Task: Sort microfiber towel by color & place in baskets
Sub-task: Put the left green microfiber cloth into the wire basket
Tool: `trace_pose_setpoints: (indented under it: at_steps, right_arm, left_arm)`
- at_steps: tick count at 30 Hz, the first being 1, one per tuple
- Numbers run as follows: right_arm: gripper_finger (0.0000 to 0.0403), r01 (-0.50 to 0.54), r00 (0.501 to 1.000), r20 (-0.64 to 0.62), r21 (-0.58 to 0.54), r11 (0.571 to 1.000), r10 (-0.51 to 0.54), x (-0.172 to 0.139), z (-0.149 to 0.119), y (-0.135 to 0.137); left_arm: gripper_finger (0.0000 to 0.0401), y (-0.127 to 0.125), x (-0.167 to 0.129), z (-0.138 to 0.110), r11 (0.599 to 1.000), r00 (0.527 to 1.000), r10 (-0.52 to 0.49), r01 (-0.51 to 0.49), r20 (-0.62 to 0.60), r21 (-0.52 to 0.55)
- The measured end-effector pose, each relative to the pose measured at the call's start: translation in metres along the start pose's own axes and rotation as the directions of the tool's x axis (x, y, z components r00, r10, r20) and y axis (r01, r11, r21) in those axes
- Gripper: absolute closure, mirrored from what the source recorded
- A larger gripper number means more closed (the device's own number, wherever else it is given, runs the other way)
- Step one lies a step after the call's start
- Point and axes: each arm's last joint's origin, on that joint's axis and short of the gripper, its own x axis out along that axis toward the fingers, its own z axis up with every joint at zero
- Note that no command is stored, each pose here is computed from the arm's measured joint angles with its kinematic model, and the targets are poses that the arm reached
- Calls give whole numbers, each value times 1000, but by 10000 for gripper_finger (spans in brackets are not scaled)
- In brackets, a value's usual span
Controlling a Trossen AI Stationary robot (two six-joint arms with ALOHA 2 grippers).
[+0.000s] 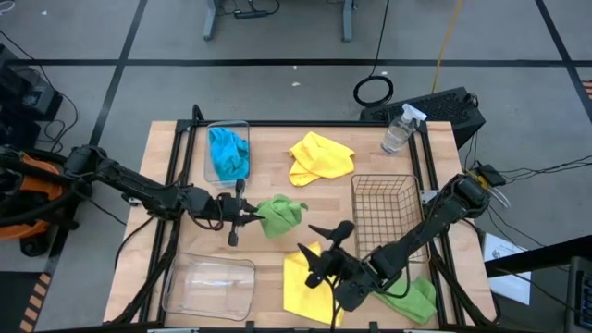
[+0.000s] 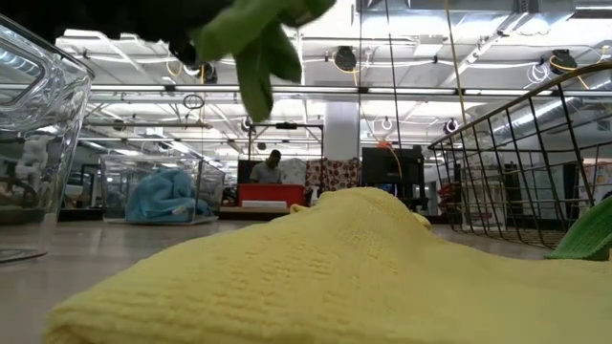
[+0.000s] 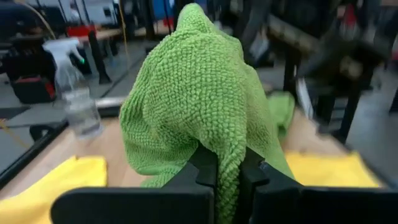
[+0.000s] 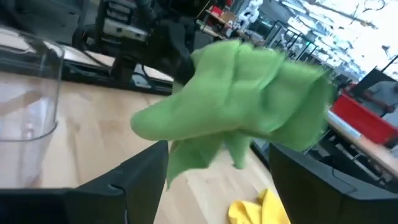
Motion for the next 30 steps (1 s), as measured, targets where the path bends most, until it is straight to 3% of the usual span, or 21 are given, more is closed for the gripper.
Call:
trace_pose_setpoints:
  at_steps: [7, 10, 14, 19, 25, 30]
  right_arm:
    - [89, -50, 990, 124, -122, 991, 65, 27, 13, 14]
    - [64, -31, 977, 203, -166, 986, 65, 28, 21, 16]
    - [42, -11, 976, 211, -212, 977, 57, 26, 21, 19]
    - [39, 22, 984, 175, -225, 974, 19, 26, 17, 19]
    - [47, -110, 974, 189, -99, 989, 127, 10, 13, 30]
    - [49, -92, 976, 185, -107, 990, 111, 16, 14, 27]
  left_arm:
    - [387, -2, -1, 4, 1000, 999, -2, 2, 35, -9]
    - [387, -2, -1, 3, 1000, 1000, 4, -4, 31, -8]
    - [387, -2, -1, 4, 1000, 999, 4, -4, 39, -7]
    - [387, -2, -1, 4, 1000, 999, 5, -4, 41, -7]
    - [387, 1, -1, 3, 993, 993, 114, -114, 28, -13]
    - [387, 1, -1, 4, 991, 991, 132, -131, 34, -34]
